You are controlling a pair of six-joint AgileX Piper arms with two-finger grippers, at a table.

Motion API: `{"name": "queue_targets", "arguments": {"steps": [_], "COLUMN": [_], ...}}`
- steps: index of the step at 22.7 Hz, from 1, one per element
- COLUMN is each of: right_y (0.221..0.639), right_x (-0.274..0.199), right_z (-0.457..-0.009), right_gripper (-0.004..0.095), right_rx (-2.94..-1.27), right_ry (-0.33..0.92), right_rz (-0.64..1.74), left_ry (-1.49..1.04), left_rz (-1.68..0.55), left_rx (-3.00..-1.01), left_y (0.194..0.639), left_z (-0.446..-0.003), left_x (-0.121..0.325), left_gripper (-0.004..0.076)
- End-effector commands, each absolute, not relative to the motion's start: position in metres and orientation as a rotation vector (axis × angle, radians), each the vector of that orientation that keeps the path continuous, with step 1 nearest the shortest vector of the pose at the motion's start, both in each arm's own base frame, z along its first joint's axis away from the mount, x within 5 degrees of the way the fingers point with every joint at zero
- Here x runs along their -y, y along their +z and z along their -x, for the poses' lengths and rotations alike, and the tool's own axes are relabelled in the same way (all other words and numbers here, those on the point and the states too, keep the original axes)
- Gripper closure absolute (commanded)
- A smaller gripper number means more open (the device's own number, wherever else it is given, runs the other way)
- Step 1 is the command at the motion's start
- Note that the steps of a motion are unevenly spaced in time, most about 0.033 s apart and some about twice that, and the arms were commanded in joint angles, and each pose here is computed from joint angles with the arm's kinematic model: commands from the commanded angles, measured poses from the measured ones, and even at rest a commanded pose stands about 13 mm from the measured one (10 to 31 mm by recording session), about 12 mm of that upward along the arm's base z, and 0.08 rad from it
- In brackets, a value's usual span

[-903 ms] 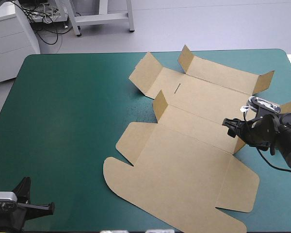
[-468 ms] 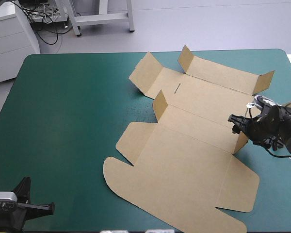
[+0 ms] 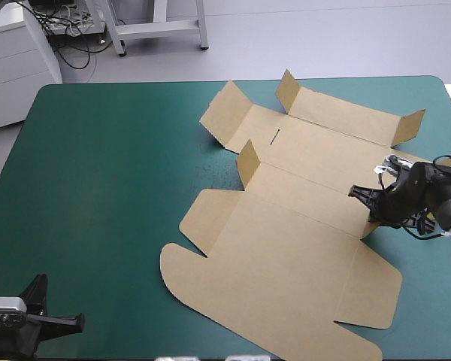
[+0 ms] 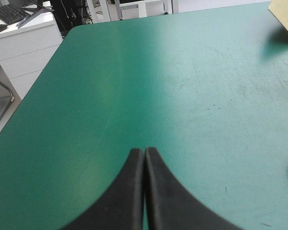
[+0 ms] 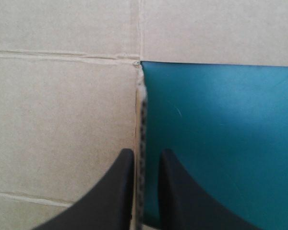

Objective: Fold the box

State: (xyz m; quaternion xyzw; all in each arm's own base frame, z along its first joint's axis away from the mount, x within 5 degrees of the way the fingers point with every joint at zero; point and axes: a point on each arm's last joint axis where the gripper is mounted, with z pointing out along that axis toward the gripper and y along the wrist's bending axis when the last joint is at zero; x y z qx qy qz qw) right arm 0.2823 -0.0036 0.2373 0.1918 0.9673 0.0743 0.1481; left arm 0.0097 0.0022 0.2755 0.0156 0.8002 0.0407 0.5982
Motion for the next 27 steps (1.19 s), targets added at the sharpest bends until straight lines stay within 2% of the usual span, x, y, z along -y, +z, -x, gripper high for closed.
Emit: {"name": "queue_targets", "arguments": {"steps": [1,6,8,12,15,18,23,27], "right_y": [0.257,0.277,0.289,0.316,0.335,0.347,0.355,0.364], "right_x": [0.005,0.002,0.001,-0.01,-0.016,-0.038,-0.089,-0.127], "right_z": [-0.29,-0.297,-0.301,-0.321,-0.34,-0.361,-0.383,-0.387], "right_gripper": [0.0926,0.0931,0.0931,0.0931,0.0931,0.0931,0.0931,0.0931], "right_rx": [-2.704,-2.695,-2.677,-2.587,-2.516,-2.503,-2.396,-2.247], "right_ry": [0.234,0.251,0.239,0.312,0.354,0.305,0.119,0.102], "right_rz": [-0.495,-0.35,-0.182,0.219,0.395,0.648,1.097,1.277], "left_ry": [0.083,0.083,0.083,0.083,0.083,0.083,0.083,0.083], "left_rz": [-0.026,-0.026,-0.026,-0.026,-0.026,-0.026,-0.026,-0.026], "left_rx": [-1.753,-1.753,-1.753,-1.753,-1.753,-1.753,-1.753,-1.753], "left_y": [0.287,0.287,0.287,0.287,0.287,0.287,0.287,0.287], "left_z": [-0.007,-0.007,-0.007,-0.007,-0.007,-0.007,-0.007,-0.007], "left_x": [-0.002,-0.002,-0.002,-0.002,-0.002,-0.002,-0.002,-0.002], "left_gripper": [0.0756,0.0756,0.0756,0.0756,0.0756,0.0756,0.0756,0.0756]}}
